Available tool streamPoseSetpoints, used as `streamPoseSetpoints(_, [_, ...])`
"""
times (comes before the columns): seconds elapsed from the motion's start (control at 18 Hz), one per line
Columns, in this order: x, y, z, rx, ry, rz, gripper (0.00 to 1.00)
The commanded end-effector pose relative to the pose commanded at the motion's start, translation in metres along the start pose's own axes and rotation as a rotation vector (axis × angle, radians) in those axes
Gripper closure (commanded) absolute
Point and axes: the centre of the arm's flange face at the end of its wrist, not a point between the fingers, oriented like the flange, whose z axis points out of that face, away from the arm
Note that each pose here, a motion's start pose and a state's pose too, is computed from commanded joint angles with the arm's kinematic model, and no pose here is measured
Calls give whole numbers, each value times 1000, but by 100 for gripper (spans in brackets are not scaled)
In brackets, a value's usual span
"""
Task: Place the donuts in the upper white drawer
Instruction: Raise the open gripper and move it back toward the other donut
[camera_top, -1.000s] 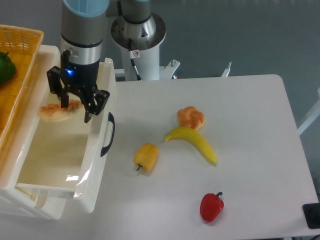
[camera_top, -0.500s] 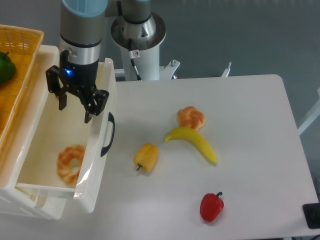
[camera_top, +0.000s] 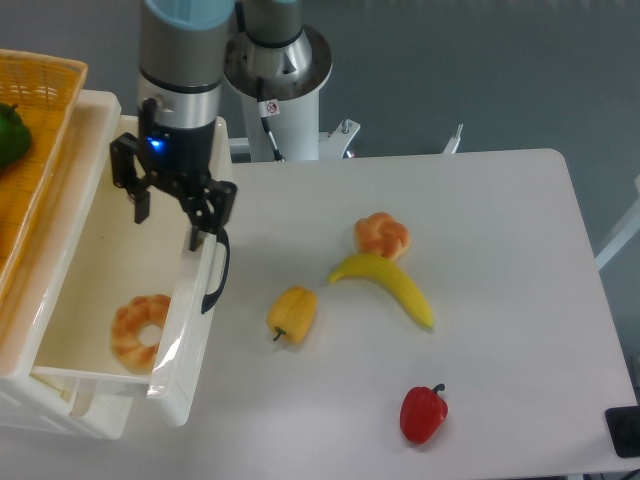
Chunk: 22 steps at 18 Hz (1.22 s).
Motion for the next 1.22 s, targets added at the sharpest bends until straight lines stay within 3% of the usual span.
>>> streamPoseSetpoints(0.44, [-53,19,35,-157,-117,-32,9])
streamPoseSetpoints(0.67, [-80,32,37,-174,-134,-74,2])
streamPoseSetpoints(0.94, [-94,36,41,-181,-163,-87,0])
streamPoseSetpoints(1.06, [-98,37,45,-194,-175,-62,0])
streamPoseSetpoints(1.22, [-107,42,62,-256,-172,61,0])
